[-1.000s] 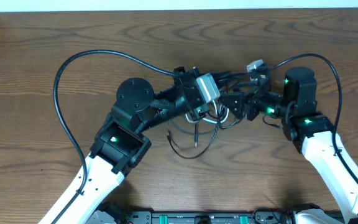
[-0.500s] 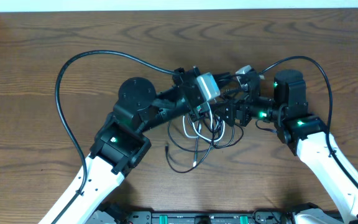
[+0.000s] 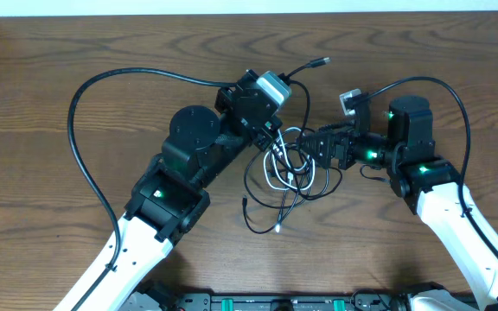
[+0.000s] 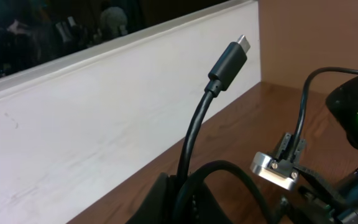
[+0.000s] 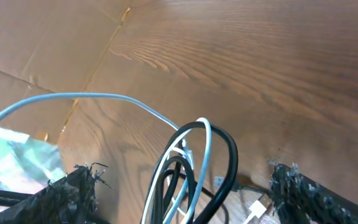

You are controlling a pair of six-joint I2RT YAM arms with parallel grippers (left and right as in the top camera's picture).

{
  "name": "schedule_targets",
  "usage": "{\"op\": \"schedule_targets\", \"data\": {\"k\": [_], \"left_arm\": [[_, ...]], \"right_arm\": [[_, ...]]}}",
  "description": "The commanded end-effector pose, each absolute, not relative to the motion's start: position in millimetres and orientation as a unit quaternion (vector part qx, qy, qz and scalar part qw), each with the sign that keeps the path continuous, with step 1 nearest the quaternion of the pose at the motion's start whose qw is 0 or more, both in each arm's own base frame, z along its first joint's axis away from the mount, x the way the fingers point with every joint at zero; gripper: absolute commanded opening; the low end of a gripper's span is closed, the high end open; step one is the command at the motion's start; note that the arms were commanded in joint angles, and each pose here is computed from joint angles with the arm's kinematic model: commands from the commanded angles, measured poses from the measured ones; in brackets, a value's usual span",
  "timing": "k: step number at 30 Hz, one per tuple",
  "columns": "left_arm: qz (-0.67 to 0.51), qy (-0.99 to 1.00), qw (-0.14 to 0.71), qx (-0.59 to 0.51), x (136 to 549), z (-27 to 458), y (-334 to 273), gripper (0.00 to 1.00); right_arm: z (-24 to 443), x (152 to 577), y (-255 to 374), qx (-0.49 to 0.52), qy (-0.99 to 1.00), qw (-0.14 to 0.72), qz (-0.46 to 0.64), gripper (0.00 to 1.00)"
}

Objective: Untangle cables

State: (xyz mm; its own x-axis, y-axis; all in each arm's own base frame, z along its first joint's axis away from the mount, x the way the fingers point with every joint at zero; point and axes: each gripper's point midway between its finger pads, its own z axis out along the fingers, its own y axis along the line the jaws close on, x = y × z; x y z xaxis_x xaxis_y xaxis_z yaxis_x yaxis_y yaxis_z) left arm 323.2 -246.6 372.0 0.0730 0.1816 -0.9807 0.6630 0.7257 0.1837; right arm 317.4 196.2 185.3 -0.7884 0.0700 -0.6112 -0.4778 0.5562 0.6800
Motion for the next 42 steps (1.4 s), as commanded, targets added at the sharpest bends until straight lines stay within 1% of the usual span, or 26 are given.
{"op": "schedule_targets", "data": {"k": [1,2,6,8,9,10,12,14,16,18,23,28,29,30,31,32,33,34,35,38,42], "left_arm": [[-0.174,0.653,0.673,0.301,324.7,387.8,-238.2,0.08],[-0.167,0.658,0.672,0.295,326.8,386.1,-235.4,0.07],[-0.144,0.677,0.667,0.274,333.2,379.6,-225.9,0.07],[-0.140,0.685,0.666,0.261,335.8,378.2,-222.0,0.08],[-0.140,0.685,0.666,0.261,335.9,378.1,-221.8,0.08],[-0.140,0.685,0.666,0.261,336.0,378.2,-221.8,0.08],[-0.144,0.684,0.668,0.257,335.9,379.8,-222.1,0.08],[-0.163,0.680,0.671,0.246,334.8,384.7,-224.3,0.07],[-0.204,0.660,0.673,0.264,325.9,393.4,-236.8,0.08],[-0.264,0.621,0.668,0.314,305.8,404.2,-257.8,0.07],[-0.351,0.562,0.645,0.381,270.1,416.4,-281.4,0.08],[-0.371,0.555,0.637,0.384,264.0,419.0,-284.1,0.08],[-0.371,0.555,0.638,0.384,264.0,419.4,-284.1,0.08],[-0.371,0.555,0.638,0.384,264.1,419.3,-284.1,0.08],[-0.371,0.555,0.638,0.384,264.2,419.1,-284.1,0.07],[-0.371,0.555,0.638,0.384,264.4,419.1,-284.0,0.08],[-0.371,0.555,0.638,0.384,264.4,419.1,-284.0,0.08],[-0.368,0.557,0.639,0.381,265.8,419.0,-283.3,0.08],[-0.363,0.563,0.641,0.375,268.9,418.1,-281.9,0.08],[-0.340,0.589,0.643,0.352,280.8,410.9,-275.9,0.08],[-0.287,0.652,0.630,0.308,302.8,386.1,-260.1,0.08]], "right_arm": [[184.8,321.4,192.8,-0.072,0.837,0.281,0.464,0.86],[182.6,324.5,189.8,-0.052,0.842,0.279,0.459,0.82],[173.7,338.5,176.0,0.043,0.857,0.273,0.435,0.83],[175.5,340.5,175.9,0.049,0.855,0.275,0.437,0.84],[177.4,340.4,177.2,0.045,0.853,0.276,0.441,0.87],[179.6,339.5,179.2,0.038,0.850,0.276,0.447,0.92],[183.8,332.5,186.5,-0.006,0.844,0.277,0.459,0.95],[186.4,325.2,193.9,-0.048,0.838,0.280,0.466,0.96],[187.3,318.9,202.6,-0.090,0.833,0.287,0.465,0.99],[185.4,317.5,207.8,-0.116,0.831,0.296,0.457,0.99],[170.1,326.1,207.5,-0.123,0.839,0.301,0.435,0.99],[150.8,329.7,207.6,-0.119,0.850,0.284,0.428,0.99],[146.5,329.4,208.4,-0.118,0.852,0.277,0.429,0.95],[144.1,328.1,209.9,-0.119,0.851,0.270,0.434,0.86],[142.6,325.8,212.0,-0.122,0.850,0.262,0.441,0.74],[142.2,323.5,214.0,-0.125,0.847,0.256,0.449,0.55],[142.5,323.1,214.3,-0.125,0.847,0.255,0.450,0.46],[143.4,324.0,213.7,-0.125,0.846,0.257,0.450,0.11],[144.2,324.8,213.7,-0.126,0.845,0.260,0.451,0.01],[152.3,325.8,216.4,-0.137,0.833,0.269,0.464,0.01],[182.9,326.3,221.3,-0.183,0.784,0.300,0.512,0.01]]}}
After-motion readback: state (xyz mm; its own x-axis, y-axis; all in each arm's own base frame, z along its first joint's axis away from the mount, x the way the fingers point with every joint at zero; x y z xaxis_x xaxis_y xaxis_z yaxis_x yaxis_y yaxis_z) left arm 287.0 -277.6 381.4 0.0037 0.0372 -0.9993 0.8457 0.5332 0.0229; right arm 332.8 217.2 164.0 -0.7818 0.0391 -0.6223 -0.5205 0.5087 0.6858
